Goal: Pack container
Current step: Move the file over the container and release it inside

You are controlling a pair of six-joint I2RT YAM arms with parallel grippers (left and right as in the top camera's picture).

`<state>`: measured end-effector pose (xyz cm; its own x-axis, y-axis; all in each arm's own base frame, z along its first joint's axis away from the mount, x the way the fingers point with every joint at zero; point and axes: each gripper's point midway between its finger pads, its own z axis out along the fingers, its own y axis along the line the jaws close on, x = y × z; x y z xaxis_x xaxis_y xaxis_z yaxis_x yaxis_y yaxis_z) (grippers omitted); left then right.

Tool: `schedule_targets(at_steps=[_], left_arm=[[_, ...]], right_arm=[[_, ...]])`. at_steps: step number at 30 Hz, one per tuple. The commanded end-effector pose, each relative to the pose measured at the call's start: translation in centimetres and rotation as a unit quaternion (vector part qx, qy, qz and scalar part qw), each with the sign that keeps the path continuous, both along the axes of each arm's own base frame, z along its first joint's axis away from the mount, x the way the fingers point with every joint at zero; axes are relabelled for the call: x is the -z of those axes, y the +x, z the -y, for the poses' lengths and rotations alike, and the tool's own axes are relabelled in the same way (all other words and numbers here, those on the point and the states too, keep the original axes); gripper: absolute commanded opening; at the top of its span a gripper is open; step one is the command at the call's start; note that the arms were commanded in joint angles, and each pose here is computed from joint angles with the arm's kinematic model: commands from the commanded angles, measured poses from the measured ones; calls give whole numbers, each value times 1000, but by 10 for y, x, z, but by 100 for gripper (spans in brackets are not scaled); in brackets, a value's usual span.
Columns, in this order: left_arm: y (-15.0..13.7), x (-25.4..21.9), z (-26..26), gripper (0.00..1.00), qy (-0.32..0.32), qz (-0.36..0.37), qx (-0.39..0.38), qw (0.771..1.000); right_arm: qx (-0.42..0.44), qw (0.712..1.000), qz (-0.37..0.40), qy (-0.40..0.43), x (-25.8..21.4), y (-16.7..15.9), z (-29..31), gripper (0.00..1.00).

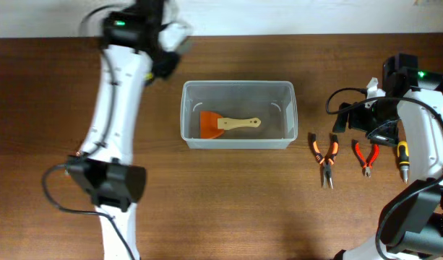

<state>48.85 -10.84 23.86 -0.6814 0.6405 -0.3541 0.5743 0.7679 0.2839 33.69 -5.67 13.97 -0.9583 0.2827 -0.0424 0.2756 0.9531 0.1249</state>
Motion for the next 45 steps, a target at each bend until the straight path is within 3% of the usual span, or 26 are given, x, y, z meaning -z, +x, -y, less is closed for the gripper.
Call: schedule_targets(at_steps=[1, 6, 9, 19, 25, 31, 33, 34, 35, 40, 45], left_arm=[[-13, -14, 60, 2, 59, 29, 204, 977], [-38, 13, 125, 2, 96, 11, 385, 918], [-37, 39, 138, 2, 109, -7, 423, 900], [-24, 128, 157, 2, 87, -75, 425, 898], [-18, 128, 154, 2, 70, -76, 338, 935], [-23, 72, 122, 3, 42, -59, 226, 972], [-34, 41, 110, 24, 16, -51, 204, 978], [-40, 28, 106, 47, 2, -49, 202, 978], [-45, 11, 99, 55, -11, -41, 200, 979], [-60, -42, 24, 57, -24, -19, 123, 992], [-72, -29, -70, 57, -36, -83, -16, 996]], right_arm=[[0, 1000, 3, 3, -2, -1, -1, 99], [0, 1000, 3, 4, -2, -1, -1, 99], [0, 1000, 3, 3, -2, -1, -1, 99], [0, 1000, 3, 3, -2, -1, -1, 99], [0, 1000, 3, 3, -2, -1, -1, 99], [0, 1000, 3, 3, -2, -1, -1, 99], [0, 1000, 3, 4, -2, -1, -1, 99], [0, 1000, 3, 3, -2, -1, -1, 99], [0, 1000, 3, 3, -2, -1, -1, 99], [0, 1000, 3, 3, -2, -1, -1, 99], [0, 1000, 3, 3, -2, -1, -1, 99]])
